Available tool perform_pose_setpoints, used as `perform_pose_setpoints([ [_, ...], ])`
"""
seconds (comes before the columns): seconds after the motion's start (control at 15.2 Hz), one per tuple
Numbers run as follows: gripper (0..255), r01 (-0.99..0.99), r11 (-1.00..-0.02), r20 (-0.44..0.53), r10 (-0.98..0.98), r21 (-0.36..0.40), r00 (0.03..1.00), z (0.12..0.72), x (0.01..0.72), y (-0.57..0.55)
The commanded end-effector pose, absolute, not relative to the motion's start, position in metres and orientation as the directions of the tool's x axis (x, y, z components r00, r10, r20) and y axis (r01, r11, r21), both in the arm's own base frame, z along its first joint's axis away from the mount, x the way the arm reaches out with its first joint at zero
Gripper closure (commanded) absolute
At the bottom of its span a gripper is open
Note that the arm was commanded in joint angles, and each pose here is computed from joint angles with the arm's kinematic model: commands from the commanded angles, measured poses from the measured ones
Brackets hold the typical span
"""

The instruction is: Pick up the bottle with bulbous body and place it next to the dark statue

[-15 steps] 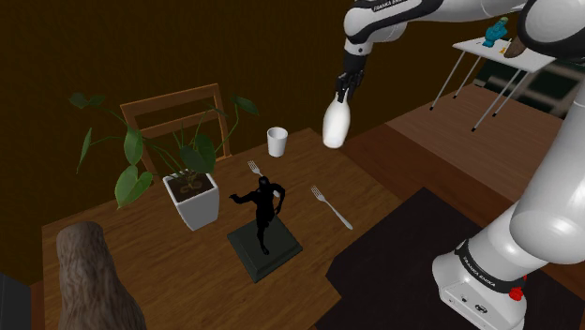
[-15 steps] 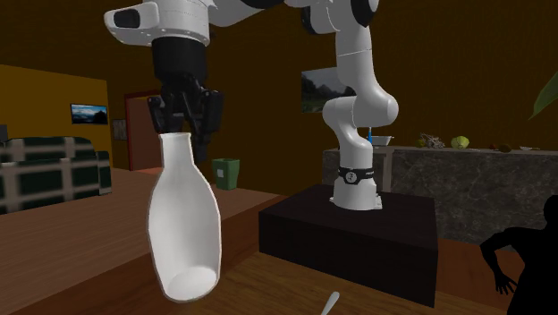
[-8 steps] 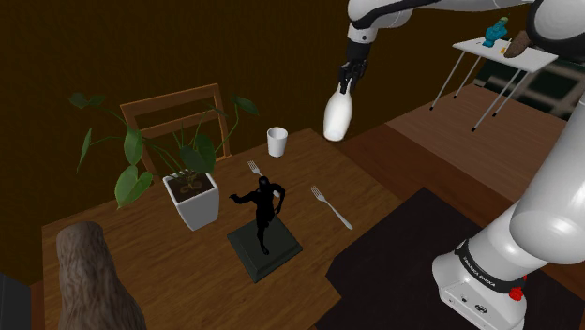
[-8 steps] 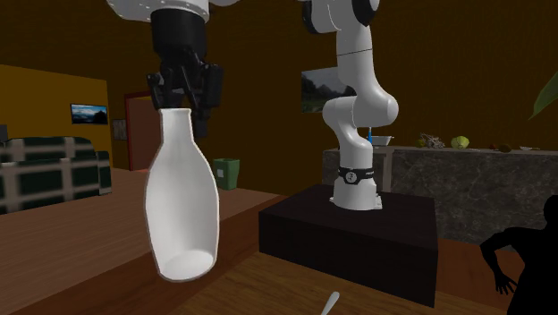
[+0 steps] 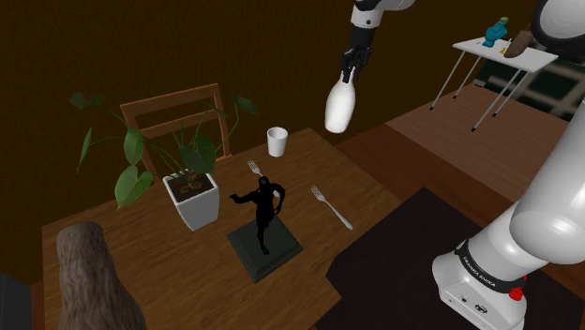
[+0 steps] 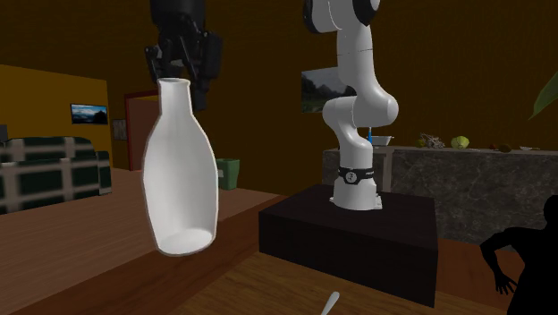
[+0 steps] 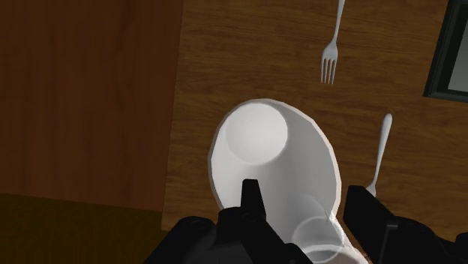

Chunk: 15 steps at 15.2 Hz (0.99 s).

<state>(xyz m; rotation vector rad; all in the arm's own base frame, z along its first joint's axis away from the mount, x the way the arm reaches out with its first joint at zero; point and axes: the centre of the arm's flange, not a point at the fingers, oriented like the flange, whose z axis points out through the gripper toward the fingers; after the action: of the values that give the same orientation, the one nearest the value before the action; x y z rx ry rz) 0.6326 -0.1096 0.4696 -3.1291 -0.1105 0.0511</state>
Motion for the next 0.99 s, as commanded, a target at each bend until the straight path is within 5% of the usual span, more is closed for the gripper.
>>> perform_pose_setpoints([
  [0.0, 255, 0.070, -0.997, -0.032, 0.071, -0.011, 0.997, 0.482, 0.632, -0.109],
  [0.92, 255, 0.070, -0.997, -0.032, 0.071, -0.011, 0.997, 0.556, 0.632, -0.109],
])
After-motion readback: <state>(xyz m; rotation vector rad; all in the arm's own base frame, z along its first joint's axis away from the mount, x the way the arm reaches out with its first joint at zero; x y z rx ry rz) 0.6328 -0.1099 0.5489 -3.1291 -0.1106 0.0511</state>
